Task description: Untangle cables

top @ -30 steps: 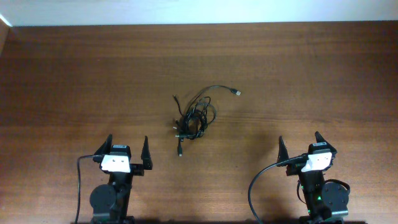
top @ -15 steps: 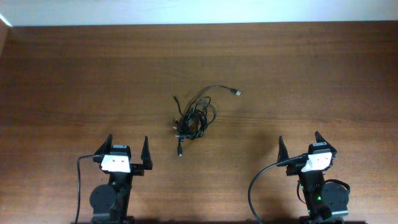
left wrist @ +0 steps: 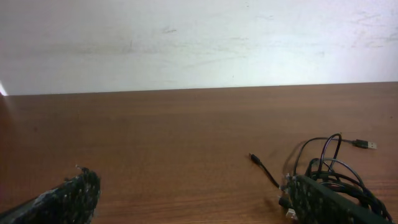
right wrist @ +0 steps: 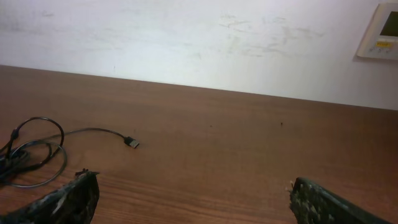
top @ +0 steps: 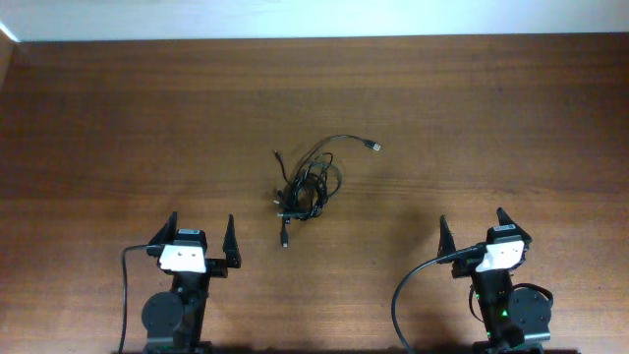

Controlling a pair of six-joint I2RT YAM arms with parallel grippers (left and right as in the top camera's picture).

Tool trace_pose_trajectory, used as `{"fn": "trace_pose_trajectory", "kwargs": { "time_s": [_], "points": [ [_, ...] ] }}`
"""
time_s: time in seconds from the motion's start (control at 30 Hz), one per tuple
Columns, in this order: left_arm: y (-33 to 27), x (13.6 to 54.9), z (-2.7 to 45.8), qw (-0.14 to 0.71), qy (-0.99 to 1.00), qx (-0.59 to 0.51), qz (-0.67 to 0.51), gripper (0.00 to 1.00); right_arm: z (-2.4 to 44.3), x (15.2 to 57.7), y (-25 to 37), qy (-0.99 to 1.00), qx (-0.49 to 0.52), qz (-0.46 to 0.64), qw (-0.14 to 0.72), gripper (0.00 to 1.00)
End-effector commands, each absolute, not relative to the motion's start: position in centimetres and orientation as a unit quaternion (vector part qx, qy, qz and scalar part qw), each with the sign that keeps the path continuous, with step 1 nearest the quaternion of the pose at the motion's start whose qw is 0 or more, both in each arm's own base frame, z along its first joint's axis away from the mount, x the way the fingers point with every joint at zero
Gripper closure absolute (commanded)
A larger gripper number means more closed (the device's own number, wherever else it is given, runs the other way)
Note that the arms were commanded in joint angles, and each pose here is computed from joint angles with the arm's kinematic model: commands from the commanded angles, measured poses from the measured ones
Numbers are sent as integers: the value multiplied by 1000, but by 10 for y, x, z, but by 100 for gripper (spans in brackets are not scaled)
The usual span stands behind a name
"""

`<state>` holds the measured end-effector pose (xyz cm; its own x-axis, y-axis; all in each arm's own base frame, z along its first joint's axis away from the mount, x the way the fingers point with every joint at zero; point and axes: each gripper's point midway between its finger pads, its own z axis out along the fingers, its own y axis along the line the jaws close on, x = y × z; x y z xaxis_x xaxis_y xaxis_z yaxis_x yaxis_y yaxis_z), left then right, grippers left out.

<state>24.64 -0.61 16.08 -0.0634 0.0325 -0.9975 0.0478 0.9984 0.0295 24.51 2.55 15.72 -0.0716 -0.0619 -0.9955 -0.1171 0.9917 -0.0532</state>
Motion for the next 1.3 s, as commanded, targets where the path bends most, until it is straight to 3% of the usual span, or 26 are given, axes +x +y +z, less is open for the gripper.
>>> {"fn": "trace_pose_trajectory", "kwargs": {
  "time_s": [0.0, 0.43, 0.6, 0.8, 1.03, 1.27],
  "points": [
    [-6, 245, 174, 697, 717, 31, 2, 1, 160, 244, 31, 727, -72, 35, 682, 1],
    [-5, 243, 186, 697, 716, 30, 3, 1, 174, 239, 44, 718, -94, 66, 686, 1],
    [-5, 241, 235, 679, 734, 35, 7, 1, 230, 227, 44, 725, -92, 70, 679, 1],
    [-11, 267, 310, 620, 783, 48, -10, 1, 296, 247, 51, 798, -99, 87, 588, 1],
    [-28, 318, 337, 457, 884, 68, -62, 1, 309, 281, 80, 888, -121, 164, 413, 1],
    [-54, 370, 272, 305, 941, 84, -123, 1, 276, 309, 98, 915, -124, 216, 319, 1]
  ]
}}
